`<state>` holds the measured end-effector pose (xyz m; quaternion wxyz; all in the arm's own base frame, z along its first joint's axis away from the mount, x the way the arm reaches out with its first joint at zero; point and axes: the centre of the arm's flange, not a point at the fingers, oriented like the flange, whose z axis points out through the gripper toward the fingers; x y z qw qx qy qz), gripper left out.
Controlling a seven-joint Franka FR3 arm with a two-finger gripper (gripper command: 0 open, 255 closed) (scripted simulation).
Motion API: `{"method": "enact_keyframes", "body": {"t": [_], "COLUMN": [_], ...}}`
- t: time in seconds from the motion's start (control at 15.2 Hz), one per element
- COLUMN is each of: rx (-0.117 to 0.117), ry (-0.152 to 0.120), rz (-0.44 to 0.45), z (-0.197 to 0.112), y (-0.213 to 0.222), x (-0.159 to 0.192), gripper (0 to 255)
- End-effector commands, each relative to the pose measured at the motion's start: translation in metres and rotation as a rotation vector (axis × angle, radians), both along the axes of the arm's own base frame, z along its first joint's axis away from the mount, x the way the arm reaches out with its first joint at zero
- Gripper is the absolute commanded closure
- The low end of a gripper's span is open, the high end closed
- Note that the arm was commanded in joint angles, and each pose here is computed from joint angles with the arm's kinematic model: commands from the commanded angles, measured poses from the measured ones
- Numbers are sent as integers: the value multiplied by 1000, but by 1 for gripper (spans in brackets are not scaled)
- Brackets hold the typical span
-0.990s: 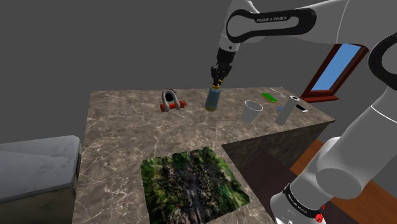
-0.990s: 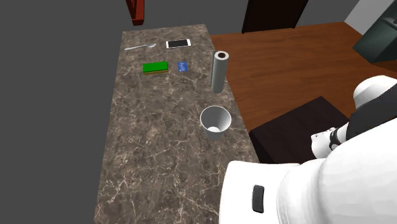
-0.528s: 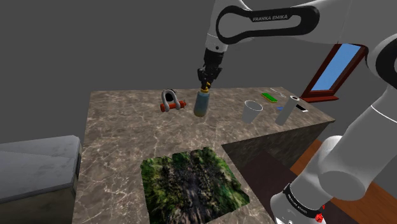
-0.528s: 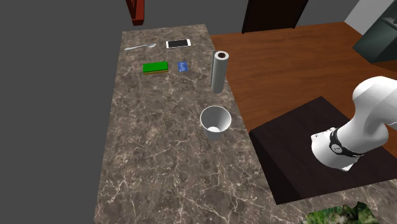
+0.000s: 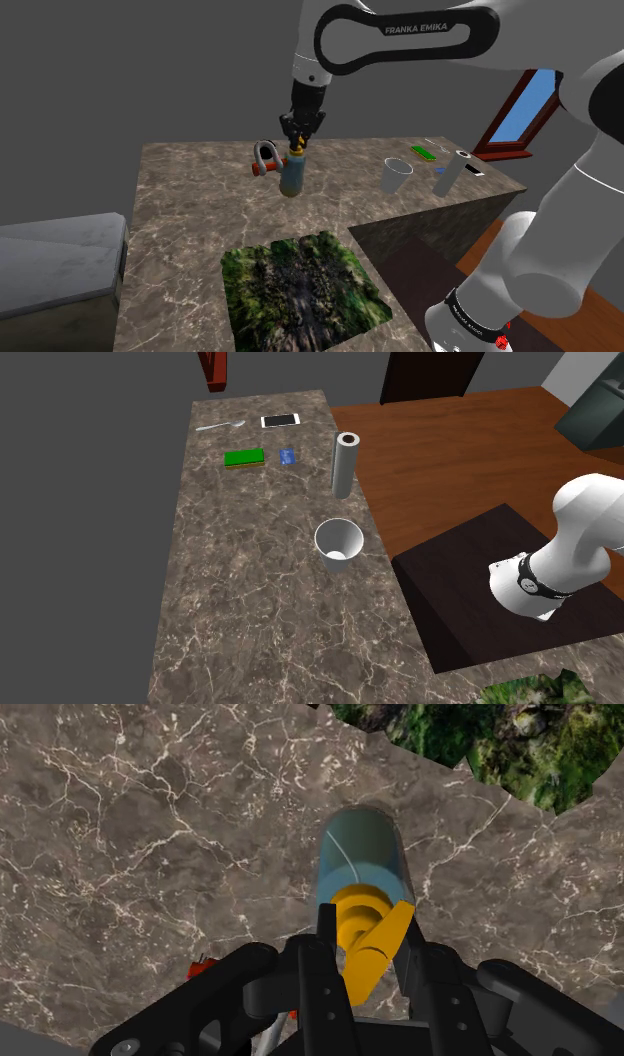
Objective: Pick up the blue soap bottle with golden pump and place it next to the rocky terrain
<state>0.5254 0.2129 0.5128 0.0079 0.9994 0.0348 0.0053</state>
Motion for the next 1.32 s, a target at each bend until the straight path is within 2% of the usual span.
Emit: {"method": "enact_keyframes", "body": {"t": [0.0,1.25], "rx": [0,0], "ry": [0,0], "rz": [-2,-2], "z": [2,2], "y": [26,275], "x": [-4,-35], "gripper": [255,255]}}
